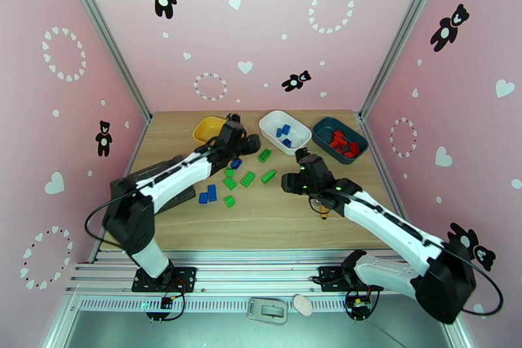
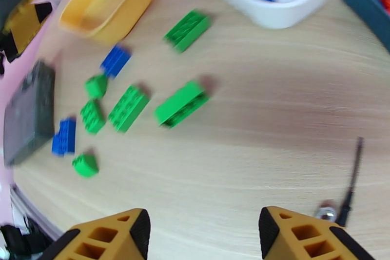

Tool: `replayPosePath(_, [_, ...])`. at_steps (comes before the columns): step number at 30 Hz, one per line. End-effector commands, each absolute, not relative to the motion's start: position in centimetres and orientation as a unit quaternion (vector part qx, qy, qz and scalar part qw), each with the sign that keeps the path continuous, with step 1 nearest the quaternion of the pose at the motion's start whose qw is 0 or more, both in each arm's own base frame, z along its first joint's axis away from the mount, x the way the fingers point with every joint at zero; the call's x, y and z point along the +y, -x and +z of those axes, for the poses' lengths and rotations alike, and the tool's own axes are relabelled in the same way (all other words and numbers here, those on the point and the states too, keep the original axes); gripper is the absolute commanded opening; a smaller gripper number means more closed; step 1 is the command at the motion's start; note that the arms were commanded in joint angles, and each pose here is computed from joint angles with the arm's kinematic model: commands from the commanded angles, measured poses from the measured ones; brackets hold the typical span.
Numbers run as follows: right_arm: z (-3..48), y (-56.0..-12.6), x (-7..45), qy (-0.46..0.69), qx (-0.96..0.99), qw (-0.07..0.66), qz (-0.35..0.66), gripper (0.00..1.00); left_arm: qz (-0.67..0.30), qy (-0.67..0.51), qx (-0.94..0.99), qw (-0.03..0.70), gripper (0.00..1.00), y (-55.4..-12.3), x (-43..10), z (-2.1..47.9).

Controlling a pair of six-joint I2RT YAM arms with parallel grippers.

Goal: Sort the legos into containers by color

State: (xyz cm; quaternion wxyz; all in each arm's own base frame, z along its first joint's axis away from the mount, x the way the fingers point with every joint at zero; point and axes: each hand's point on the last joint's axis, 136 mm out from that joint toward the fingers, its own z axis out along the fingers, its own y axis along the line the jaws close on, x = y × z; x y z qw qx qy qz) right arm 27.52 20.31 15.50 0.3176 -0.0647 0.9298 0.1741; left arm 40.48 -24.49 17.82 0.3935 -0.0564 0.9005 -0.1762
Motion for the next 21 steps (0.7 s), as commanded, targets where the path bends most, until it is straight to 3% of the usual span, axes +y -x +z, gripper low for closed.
replayPosePath(1, [16.7,-28.4,22.9,0.096,0.922,0.333,0.17,0.64,-0.09,0.086,0.915,0.383,0.81,-37.8,-19.6,15.9])
replayPosePath(9, [14.1,-28.1,28.4,0.15,0.928,0.304,0.151,0.62,-0.034,0.126,0.931,0.341,0.84,-32.5,-13.6,11.6])
replayPosePath(21, [11.6,-27.2,31.8,0.18,0.934,0.276,0.14,0.57,-0.014,0.149,0.948,0.279,0.79,-30.8,-10.9,5.1])
